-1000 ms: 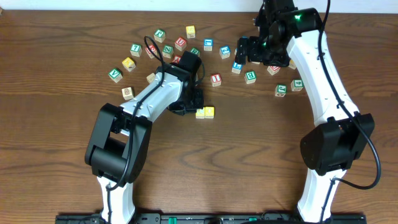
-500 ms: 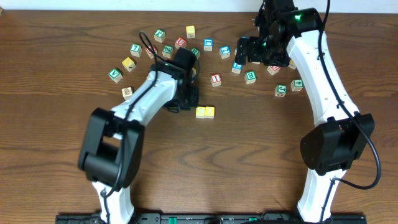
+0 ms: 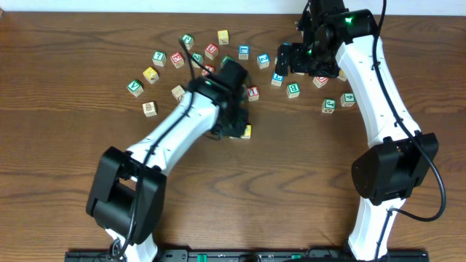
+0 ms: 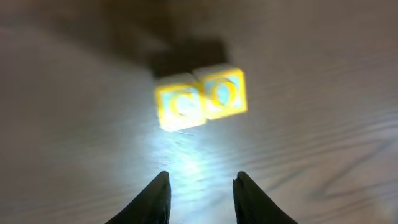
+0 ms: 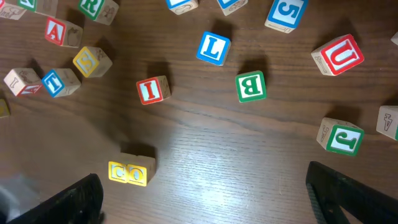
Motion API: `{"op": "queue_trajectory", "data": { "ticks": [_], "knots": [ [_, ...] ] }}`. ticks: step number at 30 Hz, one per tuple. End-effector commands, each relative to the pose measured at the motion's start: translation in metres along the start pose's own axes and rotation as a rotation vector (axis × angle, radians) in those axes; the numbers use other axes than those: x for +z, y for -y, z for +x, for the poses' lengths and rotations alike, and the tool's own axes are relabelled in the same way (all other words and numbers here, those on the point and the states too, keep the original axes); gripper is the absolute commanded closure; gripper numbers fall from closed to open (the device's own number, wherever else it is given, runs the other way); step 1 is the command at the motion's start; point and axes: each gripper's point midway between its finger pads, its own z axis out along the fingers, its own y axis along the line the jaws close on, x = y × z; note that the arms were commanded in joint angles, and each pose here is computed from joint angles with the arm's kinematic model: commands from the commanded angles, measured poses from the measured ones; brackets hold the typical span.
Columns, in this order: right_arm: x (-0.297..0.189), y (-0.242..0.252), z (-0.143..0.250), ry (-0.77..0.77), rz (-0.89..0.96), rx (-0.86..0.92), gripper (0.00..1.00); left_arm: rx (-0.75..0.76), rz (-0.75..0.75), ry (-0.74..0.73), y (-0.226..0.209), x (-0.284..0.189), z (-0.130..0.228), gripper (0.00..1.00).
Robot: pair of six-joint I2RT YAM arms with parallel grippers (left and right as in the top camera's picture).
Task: Spell out CORL
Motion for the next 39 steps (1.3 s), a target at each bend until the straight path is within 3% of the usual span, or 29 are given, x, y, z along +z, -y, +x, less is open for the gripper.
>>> {"op": "queue_trajectory", "data": {
  "ticks": [1,15,27,39],
  "knots": [
    [-0.003,-0.003,-0.005,0.017,0.005,-0.02,0.01,-0.074,-0.08,-0.008,-0.008,0.01,0.008,0.67],
    [-0.005,0.011,-0.008,0.02,0.017,0.025,0.01,-0.121,-0.116,-0.076,0.003,0.041,0.023,0.67],
    [-0.012,0.053,-0.008,0.006,0.048,0.131,0.01,-0.143,-0.128,-0.096,0.0,0.063,0.023,0.67],
    [-0.013,0.056,-0.008,0.003,0.05,0.124,0.01,-0.145,-0.131,-0.07,-0.001,0.069,0.016,0.67]
  ]
}}
